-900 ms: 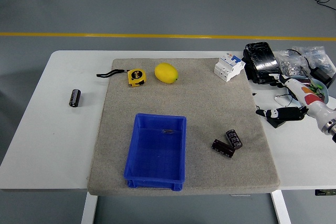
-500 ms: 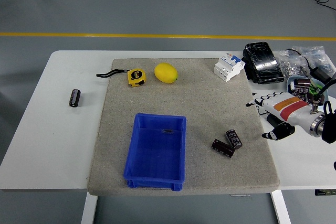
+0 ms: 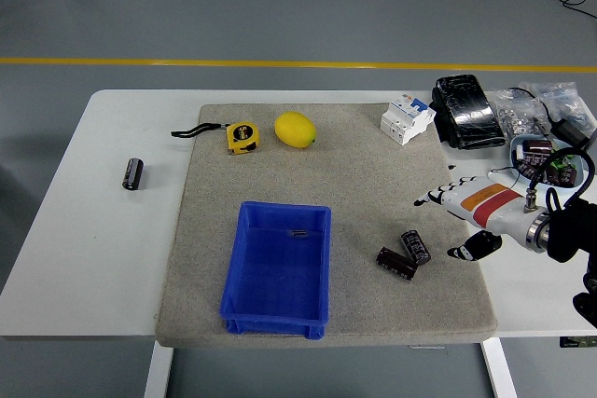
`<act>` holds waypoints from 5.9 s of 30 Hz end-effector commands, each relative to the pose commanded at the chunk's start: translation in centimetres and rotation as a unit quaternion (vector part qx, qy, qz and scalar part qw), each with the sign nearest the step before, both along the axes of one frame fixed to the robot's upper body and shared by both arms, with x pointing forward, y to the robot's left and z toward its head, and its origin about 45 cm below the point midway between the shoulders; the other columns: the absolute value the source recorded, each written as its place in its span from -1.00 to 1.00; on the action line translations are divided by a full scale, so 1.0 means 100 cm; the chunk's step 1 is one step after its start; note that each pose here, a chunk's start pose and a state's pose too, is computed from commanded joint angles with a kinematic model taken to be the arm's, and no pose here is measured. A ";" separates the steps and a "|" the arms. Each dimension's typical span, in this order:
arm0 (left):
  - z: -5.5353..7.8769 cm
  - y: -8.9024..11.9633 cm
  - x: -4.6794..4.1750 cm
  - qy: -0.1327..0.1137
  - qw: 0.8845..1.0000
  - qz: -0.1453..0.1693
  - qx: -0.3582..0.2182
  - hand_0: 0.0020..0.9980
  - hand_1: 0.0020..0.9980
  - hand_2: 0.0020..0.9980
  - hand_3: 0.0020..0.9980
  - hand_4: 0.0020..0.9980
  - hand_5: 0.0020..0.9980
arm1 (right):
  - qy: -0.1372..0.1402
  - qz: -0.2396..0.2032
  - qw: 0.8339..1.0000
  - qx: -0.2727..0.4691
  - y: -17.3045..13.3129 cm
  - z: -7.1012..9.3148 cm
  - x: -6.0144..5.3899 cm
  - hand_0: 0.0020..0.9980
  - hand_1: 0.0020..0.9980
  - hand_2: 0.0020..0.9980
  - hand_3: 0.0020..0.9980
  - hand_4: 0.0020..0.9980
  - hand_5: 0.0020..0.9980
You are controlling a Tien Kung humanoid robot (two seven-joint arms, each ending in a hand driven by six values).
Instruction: Pick up the battery,place it into the box
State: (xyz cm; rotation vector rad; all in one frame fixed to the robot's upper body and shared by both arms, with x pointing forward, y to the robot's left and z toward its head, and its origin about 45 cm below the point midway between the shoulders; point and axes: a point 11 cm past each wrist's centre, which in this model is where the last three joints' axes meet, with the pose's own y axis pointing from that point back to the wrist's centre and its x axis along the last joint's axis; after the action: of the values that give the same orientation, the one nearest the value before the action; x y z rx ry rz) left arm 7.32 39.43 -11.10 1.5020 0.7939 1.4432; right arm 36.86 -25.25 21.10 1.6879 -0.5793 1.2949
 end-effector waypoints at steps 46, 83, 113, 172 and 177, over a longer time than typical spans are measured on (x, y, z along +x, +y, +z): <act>0.000 -0.001 0.0016 0.006 1.000 -0.009 0.002 0.40 0.36 0.44 0.36 0.39 0.41 | 0.044 0.000 0.999 0.013 0.012 -0.042 0.000 0.48 0.40 0.50 0.55 0.79 -0.72; 0.002 0.002 0.0086 0.002 1.000 -0.018 0.004 0.40 0.36 0.44 0.36 0.39 0.41 | 0.020 -0.011 0.999 0.029 0.008 -0.020 0.007 0.01 0.00 0.07 0.02 0.32 -0.93; 0.003 0.008 0.0021 0.004 1.000 -0.010 0.017 0.40 0.33 0.42 0.35 0.39 0.41 | 0.020 0.157 0.982 0.102 0.177 0.026 -0.044 0.21 0.28 0.54 1.00 0.85 -0.54; 0.003 0.006 0.0053 0.005 1.000 -0.014 0.016 0.39 0.31 0.40 0.33 0.37 0.40 | 0.050 -0.046 0.989 0.135 0.048 -0.048 -0.015 0.03 0.06 0.16 0.20 0.66 -0.57; 0.003 0.006 0.0048 0.006 1.000 -0.015 0.015 0.39 0.31 0.40 0.33 0.37 0.40 | 0.054 -0.051 0.988 0.134 0.047 -0.055 -0.017 -0.04 -0.02 0.08 0.10 0.59 -0.62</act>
State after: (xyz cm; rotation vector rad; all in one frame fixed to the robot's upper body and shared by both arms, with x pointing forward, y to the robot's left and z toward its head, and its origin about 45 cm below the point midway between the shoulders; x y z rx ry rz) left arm 7.80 40.02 -10.81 1.5411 0.7567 1.4310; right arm 35.11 -20.56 15.56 1.9082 -0.7923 1.0818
